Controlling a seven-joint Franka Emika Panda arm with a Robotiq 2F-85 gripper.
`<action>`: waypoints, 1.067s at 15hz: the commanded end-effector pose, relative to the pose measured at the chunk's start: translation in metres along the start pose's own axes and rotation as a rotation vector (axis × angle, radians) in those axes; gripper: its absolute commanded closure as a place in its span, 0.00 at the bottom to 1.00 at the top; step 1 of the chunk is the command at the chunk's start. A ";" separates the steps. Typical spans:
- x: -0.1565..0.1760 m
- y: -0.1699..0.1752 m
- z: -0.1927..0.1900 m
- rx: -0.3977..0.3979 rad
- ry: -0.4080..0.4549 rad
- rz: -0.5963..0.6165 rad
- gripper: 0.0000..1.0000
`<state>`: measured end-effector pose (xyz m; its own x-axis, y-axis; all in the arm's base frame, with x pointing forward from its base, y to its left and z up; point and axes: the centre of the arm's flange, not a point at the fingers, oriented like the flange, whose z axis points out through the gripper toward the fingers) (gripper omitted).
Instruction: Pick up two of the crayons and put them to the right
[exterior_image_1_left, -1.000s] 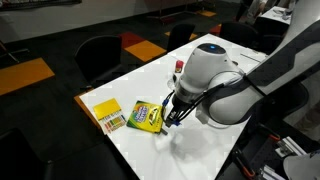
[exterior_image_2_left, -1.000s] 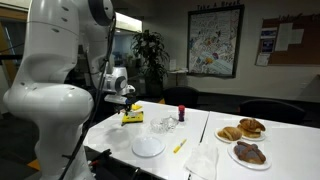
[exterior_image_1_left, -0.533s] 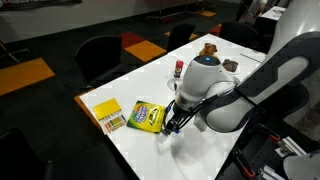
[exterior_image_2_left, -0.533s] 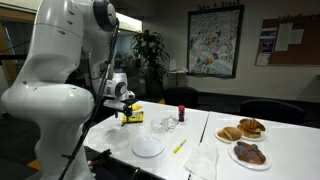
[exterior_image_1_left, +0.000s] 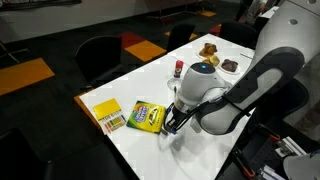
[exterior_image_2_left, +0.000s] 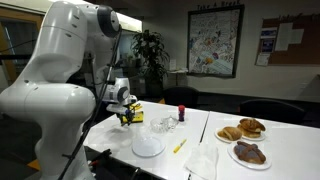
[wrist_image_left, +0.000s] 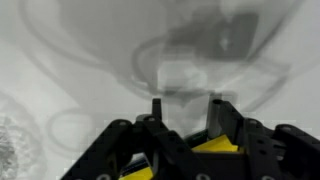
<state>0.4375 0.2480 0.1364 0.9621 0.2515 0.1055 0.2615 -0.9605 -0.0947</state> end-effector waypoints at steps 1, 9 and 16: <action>0.014 -0.004 0.016 -0.006 0.020 0.003 0.35; 0.033 -0.032 0.029 0.014 0.023 -0.017 0.50; 0.026 -0.068 0.044 0.022 -0.004 -0.053 0.34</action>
<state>0.4435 0.3197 0.1110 0.9448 0.3036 0.1229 0.3177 -0.9407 -0.1186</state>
